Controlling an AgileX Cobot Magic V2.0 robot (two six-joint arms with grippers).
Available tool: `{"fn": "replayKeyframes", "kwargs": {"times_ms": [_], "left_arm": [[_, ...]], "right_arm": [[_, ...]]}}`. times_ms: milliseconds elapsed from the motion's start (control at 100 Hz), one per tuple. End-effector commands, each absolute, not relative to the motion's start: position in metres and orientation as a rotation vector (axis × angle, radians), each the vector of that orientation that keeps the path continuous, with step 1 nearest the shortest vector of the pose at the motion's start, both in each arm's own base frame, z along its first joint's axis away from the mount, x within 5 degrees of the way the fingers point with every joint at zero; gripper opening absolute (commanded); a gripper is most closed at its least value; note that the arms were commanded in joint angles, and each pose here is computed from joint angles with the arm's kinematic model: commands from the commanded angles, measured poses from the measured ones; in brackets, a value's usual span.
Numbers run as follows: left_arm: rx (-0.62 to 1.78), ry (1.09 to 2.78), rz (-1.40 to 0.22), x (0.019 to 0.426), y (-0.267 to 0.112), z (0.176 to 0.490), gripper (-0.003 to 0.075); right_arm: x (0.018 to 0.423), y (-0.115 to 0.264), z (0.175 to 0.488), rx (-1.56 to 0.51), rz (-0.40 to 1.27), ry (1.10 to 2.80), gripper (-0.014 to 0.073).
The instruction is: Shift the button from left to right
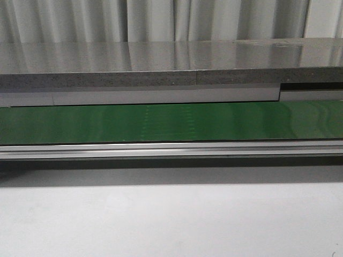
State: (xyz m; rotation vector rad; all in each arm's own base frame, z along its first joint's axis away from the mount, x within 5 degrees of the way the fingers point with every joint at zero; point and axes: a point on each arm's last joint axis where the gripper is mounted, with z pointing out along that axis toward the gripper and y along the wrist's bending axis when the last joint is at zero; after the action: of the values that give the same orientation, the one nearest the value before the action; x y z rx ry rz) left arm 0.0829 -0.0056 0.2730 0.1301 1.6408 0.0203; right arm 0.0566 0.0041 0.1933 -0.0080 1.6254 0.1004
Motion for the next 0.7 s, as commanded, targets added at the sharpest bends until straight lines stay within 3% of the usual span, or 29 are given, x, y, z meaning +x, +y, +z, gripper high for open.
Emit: {"fn": "replayKeyframes", "kwargs": {"times_ms": [0, 690], "left_arm": [[0.111, 1.503, 0.020, 0.083, -0.005, 0.290, -0.0019], [0.063, 1.413, -0.037, 0.053, -0.004, 0.213, -0.0019]], "right_arm": [[0.054, 0.004, 0.209, -0.012, 0.096, 1.501, -0.0067], [0.054, 0.004, 0.209, -0.012, 0.096, 1.501, -0.0067]]}}
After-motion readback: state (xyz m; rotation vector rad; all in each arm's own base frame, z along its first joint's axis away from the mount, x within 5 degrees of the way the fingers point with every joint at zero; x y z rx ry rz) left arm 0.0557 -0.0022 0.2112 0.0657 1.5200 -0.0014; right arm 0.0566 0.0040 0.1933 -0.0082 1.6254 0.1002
